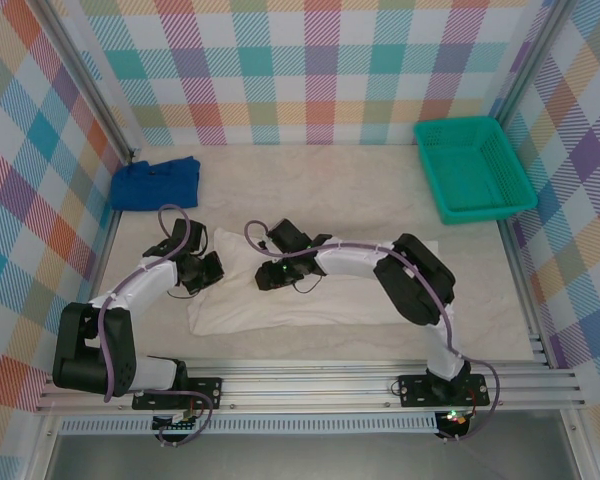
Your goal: Fold the inside-out t-shirt
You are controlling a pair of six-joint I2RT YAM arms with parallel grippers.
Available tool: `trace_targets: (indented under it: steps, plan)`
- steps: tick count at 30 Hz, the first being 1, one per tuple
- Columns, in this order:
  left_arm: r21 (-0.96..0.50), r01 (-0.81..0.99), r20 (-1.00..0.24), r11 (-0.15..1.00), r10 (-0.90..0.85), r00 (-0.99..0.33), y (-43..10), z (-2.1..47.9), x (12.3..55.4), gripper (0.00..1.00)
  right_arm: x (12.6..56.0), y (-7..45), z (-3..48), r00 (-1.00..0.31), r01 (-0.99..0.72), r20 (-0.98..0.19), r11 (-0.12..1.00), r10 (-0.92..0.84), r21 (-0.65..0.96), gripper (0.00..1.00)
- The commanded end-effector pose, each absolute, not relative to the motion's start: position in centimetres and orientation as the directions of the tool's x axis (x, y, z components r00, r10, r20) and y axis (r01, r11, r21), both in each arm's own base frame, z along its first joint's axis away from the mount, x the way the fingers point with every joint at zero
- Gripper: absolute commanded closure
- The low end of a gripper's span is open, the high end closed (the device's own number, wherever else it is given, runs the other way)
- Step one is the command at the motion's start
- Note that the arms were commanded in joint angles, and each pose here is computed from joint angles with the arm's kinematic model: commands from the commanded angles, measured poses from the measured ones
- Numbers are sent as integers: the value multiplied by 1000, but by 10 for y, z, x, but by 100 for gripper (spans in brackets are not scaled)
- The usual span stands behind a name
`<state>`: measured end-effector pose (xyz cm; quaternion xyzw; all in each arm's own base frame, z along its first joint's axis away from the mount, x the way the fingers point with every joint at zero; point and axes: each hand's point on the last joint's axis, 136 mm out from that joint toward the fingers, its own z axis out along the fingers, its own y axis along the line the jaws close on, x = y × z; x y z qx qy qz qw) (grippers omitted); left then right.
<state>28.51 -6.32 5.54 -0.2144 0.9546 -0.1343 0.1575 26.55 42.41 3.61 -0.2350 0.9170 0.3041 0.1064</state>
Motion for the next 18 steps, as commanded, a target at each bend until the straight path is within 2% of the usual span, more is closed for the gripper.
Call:
trace_targets:
  steps: [1,7,18]
  plan:
    - [-332,-349,-251,877,-438,-863,-66,56,288,100,272,428,30,-880,-472,-316,732,-355,491,62]
    - [-329,-347,-248,878,-435,-866,-66,55,288,100,274,436,28,-880,-472,-323,728,-349,497,61]
    - [-334,-343,-241,878,-432,-869,-68,53,287,100,283,442,41,-879,-464,-359,731,-313,500,81]
